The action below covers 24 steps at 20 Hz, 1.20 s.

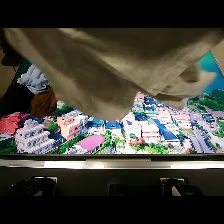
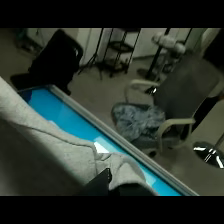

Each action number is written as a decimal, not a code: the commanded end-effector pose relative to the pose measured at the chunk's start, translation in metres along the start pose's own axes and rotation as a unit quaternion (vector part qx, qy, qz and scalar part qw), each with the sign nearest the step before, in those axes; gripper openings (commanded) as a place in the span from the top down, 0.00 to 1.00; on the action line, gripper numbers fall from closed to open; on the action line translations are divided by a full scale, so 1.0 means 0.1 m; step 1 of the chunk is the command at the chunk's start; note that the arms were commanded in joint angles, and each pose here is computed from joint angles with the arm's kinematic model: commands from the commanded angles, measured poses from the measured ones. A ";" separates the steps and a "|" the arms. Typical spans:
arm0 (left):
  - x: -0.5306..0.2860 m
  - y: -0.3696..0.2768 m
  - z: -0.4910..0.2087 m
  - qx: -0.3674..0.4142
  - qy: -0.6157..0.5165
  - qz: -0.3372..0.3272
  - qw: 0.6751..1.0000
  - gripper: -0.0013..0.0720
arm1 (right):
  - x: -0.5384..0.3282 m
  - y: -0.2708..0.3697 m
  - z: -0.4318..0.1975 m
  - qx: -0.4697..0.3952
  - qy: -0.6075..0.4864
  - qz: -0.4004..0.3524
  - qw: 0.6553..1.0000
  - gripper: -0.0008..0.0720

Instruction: Fold the shirts.

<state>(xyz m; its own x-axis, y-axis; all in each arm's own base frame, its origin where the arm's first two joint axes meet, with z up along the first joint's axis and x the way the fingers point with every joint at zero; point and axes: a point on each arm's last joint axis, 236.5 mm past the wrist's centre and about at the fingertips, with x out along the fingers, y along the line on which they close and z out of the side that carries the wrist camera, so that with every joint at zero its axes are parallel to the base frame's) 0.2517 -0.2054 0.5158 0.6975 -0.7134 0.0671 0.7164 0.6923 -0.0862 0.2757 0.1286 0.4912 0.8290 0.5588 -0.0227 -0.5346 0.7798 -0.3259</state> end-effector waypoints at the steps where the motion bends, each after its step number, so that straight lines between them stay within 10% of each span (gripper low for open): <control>1: -0.44 -0.15 0.30 0.018 -0.032 0.012 0.999 0.96 | -0.47 0.15 0.09 0.026 0.021 -0.030 0.999 0.92; 9: 0.19 0.66 -1.07 -0.015 0.194 0.106 0.975 0.95 | 0.06 0.25 -1.55 0.108 0.299 0.094 0.943 0.92; 15: 0.79 1.81 -3.29 -0.092 0.428 0.179 0.881 0.95 | 1.75 -0.29 -3.27 0.220 0.328 0.111 0.912 0.92; 22: 1.15 1.79 -5.10 -0.251 0.552 0.118 0.787 0.95 | 2.41 0.61 -4.76 0.438 0.383 0.220 0.783 0.92; 23: 1.20 1.72 -5.17 -0.288 0.548 0.115 0.777 0.79 | 2.43 0.62 -4.76 0.440 0.381 0.221 0.782 0.78; 24: 1.21 1.74 -5.17 -0.317 0.541 0.125 0.768 0.25 | 2.42 0.57 -4.68 0.442 0.372 0.223 0.785 0.36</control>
<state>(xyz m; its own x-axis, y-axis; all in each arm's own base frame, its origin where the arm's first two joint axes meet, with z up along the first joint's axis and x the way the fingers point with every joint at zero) 0.4577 -0.2020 0.0259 0.2493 -0.3692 -0.8953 0.2943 0.9096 -0.2932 0.5207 0.1615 0.0430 0.2584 0.7183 -0.6459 -0.4823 0.6753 0.5580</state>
